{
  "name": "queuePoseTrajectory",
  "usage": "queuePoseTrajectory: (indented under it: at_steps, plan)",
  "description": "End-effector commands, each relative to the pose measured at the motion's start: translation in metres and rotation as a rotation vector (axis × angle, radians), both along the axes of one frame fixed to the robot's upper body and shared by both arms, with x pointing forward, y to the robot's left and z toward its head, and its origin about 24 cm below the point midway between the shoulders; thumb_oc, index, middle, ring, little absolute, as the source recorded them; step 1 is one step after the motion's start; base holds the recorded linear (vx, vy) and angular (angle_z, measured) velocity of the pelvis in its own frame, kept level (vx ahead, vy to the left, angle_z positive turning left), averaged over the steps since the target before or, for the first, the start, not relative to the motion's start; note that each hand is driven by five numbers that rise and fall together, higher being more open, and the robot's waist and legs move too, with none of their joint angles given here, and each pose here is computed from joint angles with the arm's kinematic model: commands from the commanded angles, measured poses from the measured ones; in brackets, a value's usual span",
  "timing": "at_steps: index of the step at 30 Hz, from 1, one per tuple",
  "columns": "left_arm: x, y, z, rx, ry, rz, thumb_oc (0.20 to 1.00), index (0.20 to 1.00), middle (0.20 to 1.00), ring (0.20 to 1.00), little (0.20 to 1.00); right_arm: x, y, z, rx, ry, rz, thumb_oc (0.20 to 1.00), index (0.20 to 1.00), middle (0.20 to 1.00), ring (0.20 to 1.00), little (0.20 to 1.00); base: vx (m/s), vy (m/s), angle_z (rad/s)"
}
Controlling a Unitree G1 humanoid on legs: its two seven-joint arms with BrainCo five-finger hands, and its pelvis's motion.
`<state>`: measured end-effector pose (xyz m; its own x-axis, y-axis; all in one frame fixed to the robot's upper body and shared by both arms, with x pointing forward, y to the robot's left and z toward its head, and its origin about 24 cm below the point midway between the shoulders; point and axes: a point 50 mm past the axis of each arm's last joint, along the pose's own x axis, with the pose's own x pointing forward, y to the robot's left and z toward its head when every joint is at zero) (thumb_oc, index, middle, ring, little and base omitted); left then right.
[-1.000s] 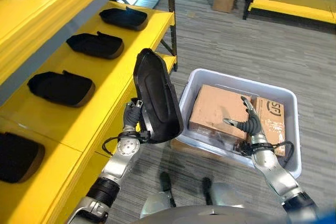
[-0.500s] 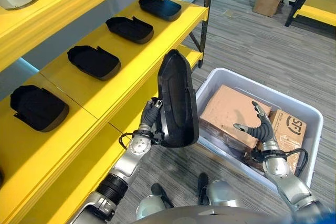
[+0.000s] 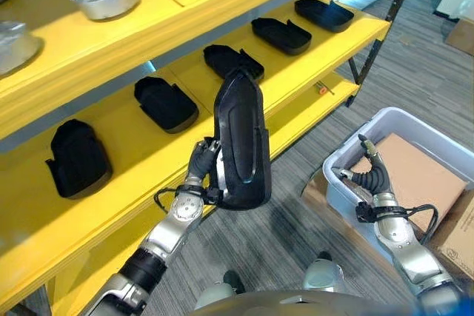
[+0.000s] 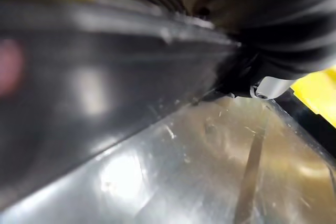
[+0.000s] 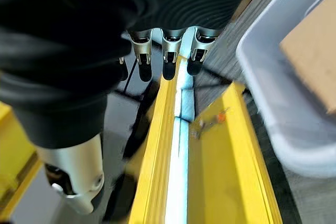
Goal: Move parts from the plastic box to the shelf.
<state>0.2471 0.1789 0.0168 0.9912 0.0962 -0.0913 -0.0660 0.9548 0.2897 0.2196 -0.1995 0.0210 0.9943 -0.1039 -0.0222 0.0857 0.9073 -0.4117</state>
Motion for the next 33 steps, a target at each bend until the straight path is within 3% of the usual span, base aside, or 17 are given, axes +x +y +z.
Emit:
queuePoseTrajectory:
  at_steps: [1, 18, 26, 33]
  plan:
    - [0.011, -0.006, 0.042, -0.013, -0.220, -0.039, 0.200, 0.200, 0.200, 0.200, 0.200, 0.010, 0.008, 0.024, -0.014, -0.109, 0.074, 1.000, 1.000, 1.000, 1.000, 1.000, -0.09, 0.221, 0.27]
    - [-0.005, 0.001, 0.033, 0.054, -0.252, -0.102, 0.200, 0.200, 0.200, 0.200, 0.200, 0.026, 0.044, 0.044, -0.130, -0.237, 0.251, 1.000, 1.000, 1.000, 1.000, 1.000, -0.06, 0.202, 0.22]
    - [-0.004, 0.009, 0.032, 0.042, -0.213, -0.082, 0.200, 0.200, 0.200, 0.200, 0.200, 0.018, 0.029, 0.036, -0.144, -0.195, 0.226, 1.000, 1.000, 1.000, 1.000, 1.000, 0.10, 0.084, 0.13]
    - [-0.001, -0.010, 0.024, 0.026, -0.179, -0.149, 0.200, 0.200, 0.200, 0.200, 0.200, 0.008, 0.011, 0.024, -0.153, -0.158, 0.146, 1.000, 1.000, 1.000, 1.000, 1.000, 0.10, -0.084, 0.73]
